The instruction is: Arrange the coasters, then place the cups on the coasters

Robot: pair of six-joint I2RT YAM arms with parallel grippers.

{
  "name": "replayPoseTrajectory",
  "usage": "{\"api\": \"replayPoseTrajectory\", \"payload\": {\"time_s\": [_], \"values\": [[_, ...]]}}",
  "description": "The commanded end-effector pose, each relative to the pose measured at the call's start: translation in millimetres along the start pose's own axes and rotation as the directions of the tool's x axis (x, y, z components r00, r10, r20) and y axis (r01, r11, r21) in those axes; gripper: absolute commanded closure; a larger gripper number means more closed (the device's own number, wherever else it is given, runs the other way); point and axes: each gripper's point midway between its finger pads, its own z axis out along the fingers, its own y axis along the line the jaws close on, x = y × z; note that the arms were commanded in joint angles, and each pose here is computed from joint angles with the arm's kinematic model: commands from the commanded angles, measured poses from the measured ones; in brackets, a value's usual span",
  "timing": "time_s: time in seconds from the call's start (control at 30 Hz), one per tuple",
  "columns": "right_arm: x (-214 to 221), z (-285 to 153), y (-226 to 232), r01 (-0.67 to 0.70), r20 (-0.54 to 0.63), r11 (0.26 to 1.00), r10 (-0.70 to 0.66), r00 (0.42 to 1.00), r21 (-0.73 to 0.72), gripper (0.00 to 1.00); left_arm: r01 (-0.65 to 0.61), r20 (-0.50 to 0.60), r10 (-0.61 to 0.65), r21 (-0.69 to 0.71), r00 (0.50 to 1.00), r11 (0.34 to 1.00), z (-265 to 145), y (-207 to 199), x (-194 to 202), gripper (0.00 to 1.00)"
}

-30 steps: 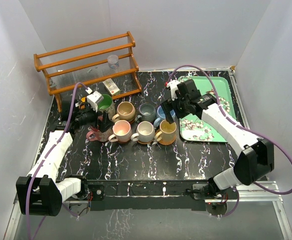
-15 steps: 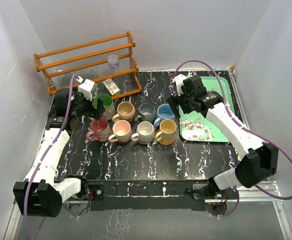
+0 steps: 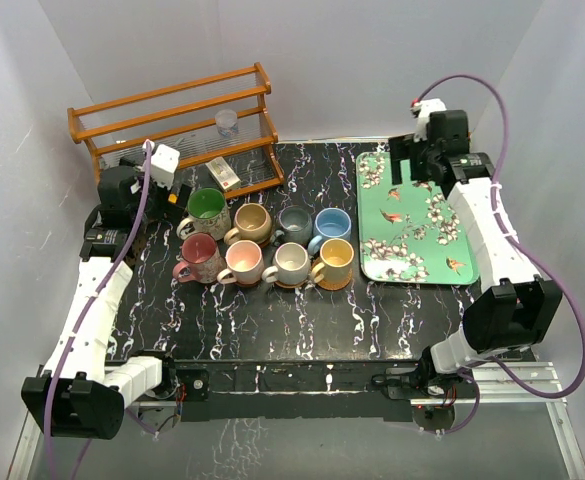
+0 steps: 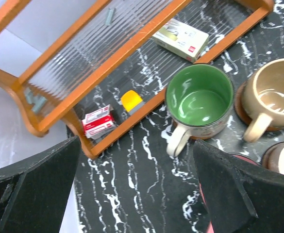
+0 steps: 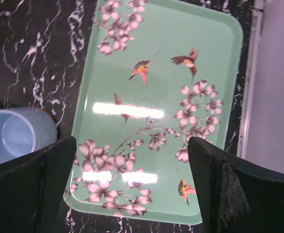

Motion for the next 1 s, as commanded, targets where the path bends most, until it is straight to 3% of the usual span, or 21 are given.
{"api": "replayPoseTrajectory", "payload": {"time_s": [0.0, 0.27, 0.53, 0.77, 0.97], "values": [[-50.4, -15.5, -32.6, -0.076, 0.151, 0.995, 0.066, 0.986, 0.064, 0.02, -0.080, 0.045, 0.087, -0.153, 0.995, 0.985, -10.9, 34.6, -19.0, 0.01], [-80.1, -30.5, -47.8, -0.054, 0.247, 0.990, 0.021, 0.969, 0.130, 0.02, -0.070, 0.129, 0.102, -0.233, 0.986, 0.970, -6.8, 50.7, -40.5, 0.01], [-82.1, -40.5, -46.7, -0.079, 0.399, 0.988, 0.019, 0.917, 0.136, 0.02, 0.171, 0.215, -0.138, -0.143, 0.967, 0.975, 12.0, 34.5, -50.1, 0.01], [-62.9, -41.3, -33.9, -0.073, 0.479, 0.993, 0.021, 0.877, 0.091, 0.02, 0.296, 0.204, -0.266, -0.134, 0.942, 0.946, 22.2, 27.5, -33.1, 0.01], [-43.1, -40.5, -23.0, -0.079, 0.517, 0.996, 0.043, 0.855, 0.048, 0.02, 0.273, 0.171, -0.252, -0.113, 0.952, 0.955, 16.9, 24.6, -28.6, 0.01]]}}
